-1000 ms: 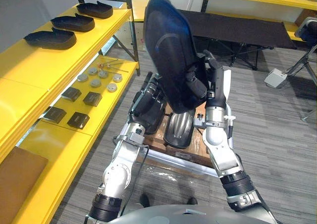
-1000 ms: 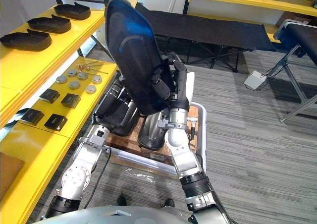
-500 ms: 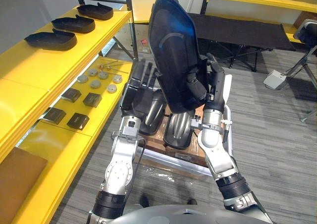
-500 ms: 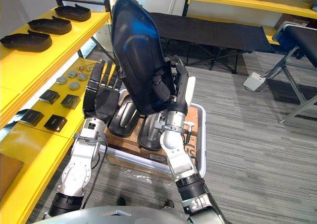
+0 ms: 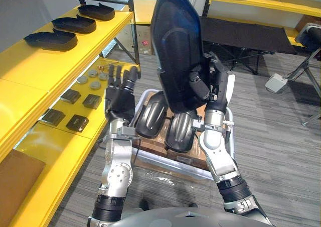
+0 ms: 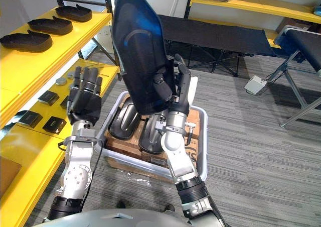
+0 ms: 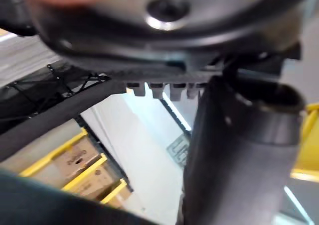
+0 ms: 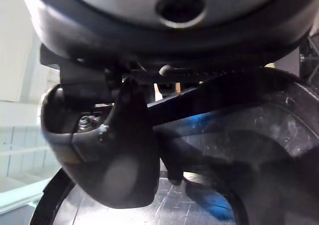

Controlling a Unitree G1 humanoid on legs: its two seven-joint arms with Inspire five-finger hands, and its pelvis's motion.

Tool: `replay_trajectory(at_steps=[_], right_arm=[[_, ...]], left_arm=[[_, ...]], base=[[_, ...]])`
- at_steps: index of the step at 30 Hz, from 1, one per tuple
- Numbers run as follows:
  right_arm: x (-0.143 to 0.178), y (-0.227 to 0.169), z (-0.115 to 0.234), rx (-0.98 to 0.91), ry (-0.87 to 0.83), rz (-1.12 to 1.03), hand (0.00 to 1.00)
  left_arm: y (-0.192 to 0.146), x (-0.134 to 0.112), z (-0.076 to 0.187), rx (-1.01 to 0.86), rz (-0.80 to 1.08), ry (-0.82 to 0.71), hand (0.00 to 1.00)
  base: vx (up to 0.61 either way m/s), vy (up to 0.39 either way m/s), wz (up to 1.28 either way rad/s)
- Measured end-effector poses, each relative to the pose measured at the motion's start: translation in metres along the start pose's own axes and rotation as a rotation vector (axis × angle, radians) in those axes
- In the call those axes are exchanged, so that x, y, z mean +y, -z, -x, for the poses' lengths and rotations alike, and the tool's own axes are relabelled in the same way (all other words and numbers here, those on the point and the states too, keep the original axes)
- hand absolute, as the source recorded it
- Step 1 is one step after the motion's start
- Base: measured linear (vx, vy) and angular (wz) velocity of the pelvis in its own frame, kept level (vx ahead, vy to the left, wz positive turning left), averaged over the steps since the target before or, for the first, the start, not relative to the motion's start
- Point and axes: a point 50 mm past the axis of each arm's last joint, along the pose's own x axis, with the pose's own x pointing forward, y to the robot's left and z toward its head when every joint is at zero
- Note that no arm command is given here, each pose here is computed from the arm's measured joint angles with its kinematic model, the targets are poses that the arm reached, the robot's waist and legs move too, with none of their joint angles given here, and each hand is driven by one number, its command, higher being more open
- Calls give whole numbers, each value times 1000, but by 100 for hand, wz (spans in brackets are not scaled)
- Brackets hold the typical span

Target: Walk over and take three plastic housings, then place them on the shelf

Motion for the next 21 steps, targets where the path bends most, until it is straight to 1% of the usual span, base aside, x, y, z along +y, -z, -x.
replay_trajectory(at_steps=[2, 12, 15, 19, 21], right_arm=[[4, 0, 1, 6, -29, -15, 0], [5, 2, 3, 25, -40, -32, 0], [4, 2, 3, 26, -42, -31, 0], [6, 3, 4, 29, -59, -29, 0], [9, 4, 7, 36, -77, -28, 0]], left_arm=[[9, -1, 2, 56, 3, 26, 100], [10, -11, 5, 68, 14, 229, 100], [11, -13, 5, 72, 17, 261, 100], [13, -16, 6, 88, 99, 278, 100], [14, -17, 7, 94, 170, 287, 100]], base=[[0, 0, -4], [0, 0, -1], [0, 0, 0], [0, 0, 0], [0, 0, 0]])
